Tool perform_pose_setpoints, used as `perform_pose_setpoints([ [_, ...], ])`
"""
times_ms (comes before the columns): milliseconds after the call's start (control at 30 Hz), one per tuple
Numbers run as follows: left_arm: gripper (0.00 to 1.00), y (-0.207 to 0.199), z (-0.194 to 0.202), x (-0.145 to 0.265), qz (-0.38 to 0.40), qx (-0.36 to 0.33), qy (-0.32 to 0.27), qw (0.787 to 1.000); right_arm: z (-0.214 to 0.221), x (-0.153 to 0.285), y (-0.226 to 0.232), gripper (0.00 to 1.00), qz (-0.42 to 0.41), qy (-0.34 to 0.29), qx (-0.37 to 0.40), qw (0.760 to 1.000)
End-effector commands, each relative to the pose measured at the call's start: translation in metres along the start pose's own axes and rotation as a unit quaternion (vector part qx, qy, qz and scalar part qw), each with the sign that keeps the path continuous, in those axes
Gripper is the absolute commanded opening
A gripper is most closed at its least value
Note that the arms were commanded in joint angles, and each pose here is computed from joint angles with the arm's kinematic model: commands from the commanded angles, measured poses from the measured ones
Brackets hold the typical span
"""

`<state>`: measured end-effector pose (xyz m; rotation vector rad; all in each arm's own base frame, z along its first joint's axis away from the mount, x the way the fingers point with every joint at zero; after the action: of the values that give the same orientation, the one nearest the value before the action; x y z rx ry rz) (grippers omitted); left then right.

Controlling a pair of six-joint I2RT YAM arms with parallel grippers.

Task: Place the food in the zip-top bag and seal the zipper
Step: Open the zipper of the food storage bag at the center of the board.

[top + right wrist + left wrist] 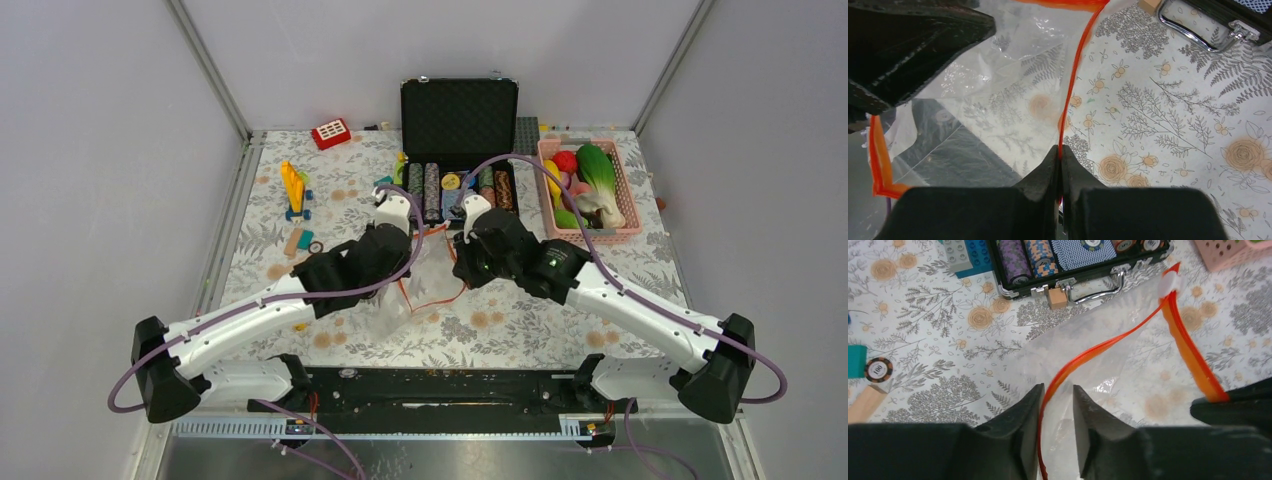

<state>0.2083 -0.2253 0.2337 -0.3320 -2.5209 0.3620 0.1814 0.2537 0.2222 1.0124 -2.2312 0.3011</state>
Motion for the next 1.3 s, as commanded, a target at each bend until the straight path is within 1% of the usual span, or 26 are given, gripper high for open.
perform_pose_setpoints([
  [0,0.19,-0.001,-0.01,0.008,-0.001,-0.004,0.001,1.0,0.002,0.009,-0.017,0.0,0.056,0.003,0.003,0.998],
  [33,0.11,0.004,-0.011,0.009,-0.016,-0.002,-0.004,1.0,0.003,0.009,-0.023,0.0,0.075,0.006,-0.006,0.997],
  [67,0.09,0.012,-0.011,0.011,-0.037,-0.004,-0.007,0.999,0.005,0.011,-0.03,0.0,0.098,0.009,-0.016,0.995],
  [167,0.08,0.033,-0.015,0.017,-0.095,-0.004,-0.028,0.995,0.014,0.018,-0.054,0.0,0.174,0.023,-0.048,0.983],
  [267,0.08,0.047,-0.02,0.024,-0.133,-0.002,-0.05,0.99,0.026,0.022,-0.071,0.0,0.204,0.032,-0.087,0.975],
  [367,0.09,0.053,-0.027,0.03,-0.145,0.002,-0.07,0.987,0.03,0.022,-0.08,0.0,0.206,0.027,-0.111,0.972],
  [433,0.1,0.053,-0.033,0.033,-0.144,0.008,-0.081,0.986,0.028,0.021,-0.078,0.0,0.194,0.015,-0.103,0.976],
  [500,0.1,0.049,-0.038,0.034,-0.13,0.013,-0.087,0.988,0.02,0.015,-0.069,0.03,0.15,-0.007,-0.09,0.985],
  [567,0.08,0.037,-0.041,0.032,-0.098,0.018,-0.087,0.991,0.009,0.008,-0.053,0.06,0.087,-0.035,-0.083,0.992],
  [600,0.08,0.031,-0.043,0.031,-0.08,0.022,-0.086,0.993,0.003,0.005,-0.047,0.1,0.063,-0.048,-0.082,0.994],
  [633,0.03,0.025,-0.044,0.029,-0.065,0.026,-0.086,0.994,-0.004,0.003,-0.043,0.14,0.046,-0.061,-0.079,0.994],
  [667,0.01,0.019,-0.045,0.028,-0.053,0.029,-0.086,0.994,-0.01,0.0,-0.037,0.21,0.021,-0.071,-0.075,0.994],
  [700,0.0,0.014,-0.047,0.026,-0.042,0.034,-0.089,0.995,-0.019,0.0,-0.033,0.35,0.006,-0.083,-0.073,0.994],
  [733,0.0,0.012,-0.047,0.024,-0.037,0.032,-0.087,0.995,-0.024,-0.002,-0.029,0.44,-0.008,-0.089,-0.07,0.994],
  [767,0.0,0.009,-0.047,0.023,-0.036,0.033,-0.087,0.995,-0.033,-0.001,-0.027,0.6,-0.018,-0.098,-0.066,0.993],
  [800,0.0,0.008,-0.048,0.022,-0.038,0.034,-0.087,0.995,-0.037,-0.002,-0.027,0.65,-0.022,-0.102,-0.064,0.992],
  [867,0.0,0.009,-0.047,0.018,-0.048,0.032,-0.085,0.995,-0.05,0.003,-0.031,0.92,-0.006,-0.119,-0.059,0.991],
  [900,0.0,0.01,-0.046,0.016,-0.056,0.033,-0.084,0.994,-0.053,0.006,-0.036,0.99,0.013,-0.126,-0.057,0.99],
  [967,0.0,0.014,-0.044,0.014,-0.072,0.035,-0.082,0.993,-0.056,0.015,-0.05,1.0,0.067,-0.139,-0.063,0.986],
  [1100,0.0,0.022,-0.042,0.009,-0.09,0.049,-0.077,0.992,-0.051,0.041,-0.084,1.0,0.177,-0.166,-0.077,0.967],
  [1200,0.0,0.025,-0.043,0.009,-0.091,0.058,-0.075,0.991,-0.041,0.057,-0.113,1.0,0.23,-0.168,-0.093,0.954],
  [1267,0.0,0.027,-0.047,0.009,-0.091,0.064,-0.079,0.991,-0.032,0.066,-0.138,1.0,0.282,-0.156,-0.113,0.94],
])
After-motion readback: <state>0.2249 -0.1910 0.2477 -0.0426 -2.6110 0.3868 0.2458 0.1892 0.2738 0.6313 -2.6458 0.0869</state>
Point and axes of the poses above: each gripper's point midway between its finger pads, its own x axis back along the fingers, its own y axis along the line the jaws close on, z = x × y, the point moved 4 cm from there along x, back along the fingers, and after that the axes turned 15 degrees about x, right-handed, at the moved point
